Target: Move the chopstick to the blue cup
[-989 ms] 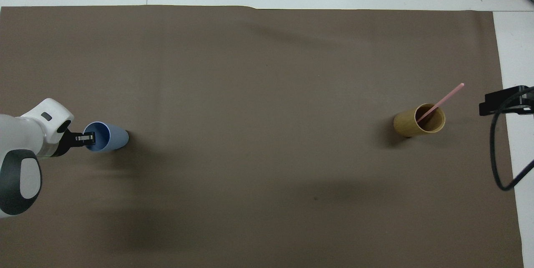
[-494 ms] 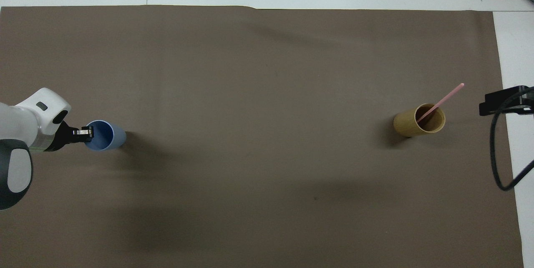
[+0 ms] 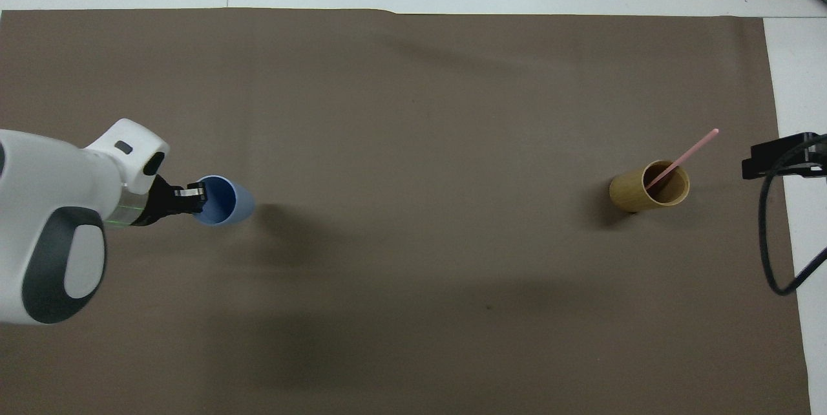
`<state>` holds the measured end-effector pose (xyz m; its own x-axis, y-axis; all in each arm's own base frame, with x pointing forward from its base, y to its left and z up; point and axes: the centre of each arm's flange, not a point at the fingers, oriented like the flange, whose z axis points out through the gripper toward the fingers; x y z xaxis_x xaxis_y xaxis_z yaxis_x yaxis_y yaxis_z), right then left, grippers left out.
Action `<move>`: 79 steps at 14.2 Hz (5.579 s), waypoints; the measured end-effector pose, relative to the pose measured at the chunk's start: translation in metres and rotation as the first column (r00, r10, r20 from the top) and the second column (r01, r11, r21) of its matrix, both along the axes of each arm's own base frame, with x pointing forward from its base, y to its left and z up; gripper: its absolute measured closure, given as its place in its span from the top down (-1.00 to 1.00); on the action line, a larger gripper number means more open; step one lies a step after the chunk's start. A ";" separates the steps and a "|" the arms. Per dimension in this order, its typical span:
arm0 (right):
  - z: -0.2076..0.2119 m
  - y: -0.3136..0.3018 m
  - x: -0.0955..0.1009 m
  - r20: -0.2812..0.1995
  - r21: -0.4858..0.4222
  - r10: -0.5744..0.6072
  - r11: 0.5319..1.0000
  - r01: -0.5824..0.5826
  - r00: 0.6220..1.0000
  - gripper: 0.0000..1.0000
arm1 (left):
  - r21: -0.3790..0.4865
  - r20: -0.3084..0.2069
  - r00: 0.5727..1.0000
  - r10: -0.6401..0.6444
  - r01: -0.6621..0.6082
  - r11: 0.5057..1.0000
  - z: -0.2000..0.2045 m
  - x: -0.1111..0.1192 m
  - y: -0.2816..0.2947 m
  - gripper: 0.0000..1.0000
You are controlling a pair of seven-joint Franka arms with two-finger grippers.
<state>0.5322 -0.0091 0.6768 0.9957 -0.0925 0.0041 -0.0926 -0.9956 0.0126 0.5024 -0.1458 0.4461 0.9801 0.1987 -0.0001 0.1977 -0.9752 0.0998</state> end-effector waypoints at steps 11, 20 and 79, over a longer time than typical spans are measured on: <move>0.000 0.000 0.000 0.000 0.000 0.000 1.000 0.000 1.000 1.00 | -0.022 -0.010 0.997 0.078 -0.079 0.997 -0.029 -0.064 -0.184 -0.91; 0.000 0.000 0.000 0.000 0.000 0.000 1.000 0.000 1.000 1.00 | 0.017 0.049 0.998 0.046 -0.046 0.999 -0.056 -0.049 -0.184 -0.91; 0.000 0.000 0.000 0.000 0.000 0.000 1.000 0.000 1.000 1.00 | 0.058 -0.112 0.964 -0.241 0.249 0.967 0.195 -0.002 0.127 1.00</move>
<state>0.5322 -0.0093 0.6768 0.9957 -0.0929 0.0041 -0.0929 -0.9956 0.0126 0.5002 -0.0184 0.6410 0.9941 -0.0445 -0.0985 -0.0427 -0.9989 0.0201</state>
